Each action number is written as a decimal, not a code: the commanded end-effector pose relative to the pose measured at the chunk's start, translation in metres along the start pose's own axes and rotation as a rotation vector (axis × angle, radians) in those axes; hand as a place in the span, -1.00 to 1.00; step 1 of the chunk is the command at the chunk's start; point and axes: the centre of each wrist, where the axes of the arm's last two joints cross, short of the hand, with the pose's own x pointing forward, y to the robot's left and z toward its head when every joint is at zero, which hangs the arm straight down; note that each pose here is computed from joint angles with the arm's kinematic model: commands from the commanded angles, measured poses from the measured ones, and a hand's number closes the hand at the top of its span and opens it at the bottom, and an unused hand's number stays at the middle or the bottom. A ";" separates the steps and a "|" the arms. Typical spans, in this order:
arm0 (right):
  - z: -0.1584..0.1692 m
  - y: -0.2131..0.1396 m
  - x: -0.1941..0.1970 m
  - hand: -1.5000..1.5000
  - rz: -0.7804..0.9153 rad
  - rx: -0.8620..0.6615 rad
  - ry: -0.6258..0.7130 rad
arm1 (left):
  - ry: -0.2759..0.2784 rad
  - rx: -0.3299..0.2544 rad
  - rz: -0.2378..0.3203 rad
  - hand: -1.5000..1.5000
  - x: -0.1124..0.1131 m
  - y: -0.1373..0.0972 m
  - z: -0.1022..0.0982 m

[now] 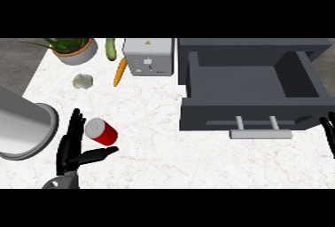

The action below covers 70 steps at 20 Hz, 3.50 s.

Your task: Pick up the can, place it into the drawer and close the drawer

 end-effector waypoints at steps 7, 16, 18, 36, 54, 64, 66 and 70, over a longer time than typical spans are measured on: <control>0.015 0.018 -0.005 -1.00 0.005 -0.005 -0.001 | 0.006 -0.014 0.018 -1.00 -0.003 -0.010 -0.011; 0.026 0.004 0.011 -1.00 -0.013 0.008 0.003 | -0.004 -0.048 0.027 -1.00 0.015 -0.014 -0.043; -0.001 0.010 -0.012 -1.00 -0.007 0.003 -0.019 | -0.012 -0.092 0.026 -1.00 0.008 -0.024 -0.029; 0.019 -0.007 0.000 -1.00 -0.015 -0.017 -0.002 | -0.102 -0.150 0.147 1.00 0.023 -0.049 -0.040; 0.024 -0.002 0.020 -1.00 -0.029 -0.024 -0.029 | -0.243 -0.245 0.107 1.00 0.147 -0.071 -0.057; 0.040 0.004 0.019 -1.00 -0.024 -0.032 -0.027 | -0.258 -0.350 0.087 1.00 0.247 -0.146 -0.058; 0.027 -0.014 0.017 -1.00 -0.006 -0.037 -0.046 | -0.269 -0.341 0.078 1.00 0.247 -0.163 -0.053; 0.031 -0.006 0.029 -1.00 -0.021 -0.037 -0.028 | -0.310 -0.368 0.066 1.00 0.290 -0.195 -0.040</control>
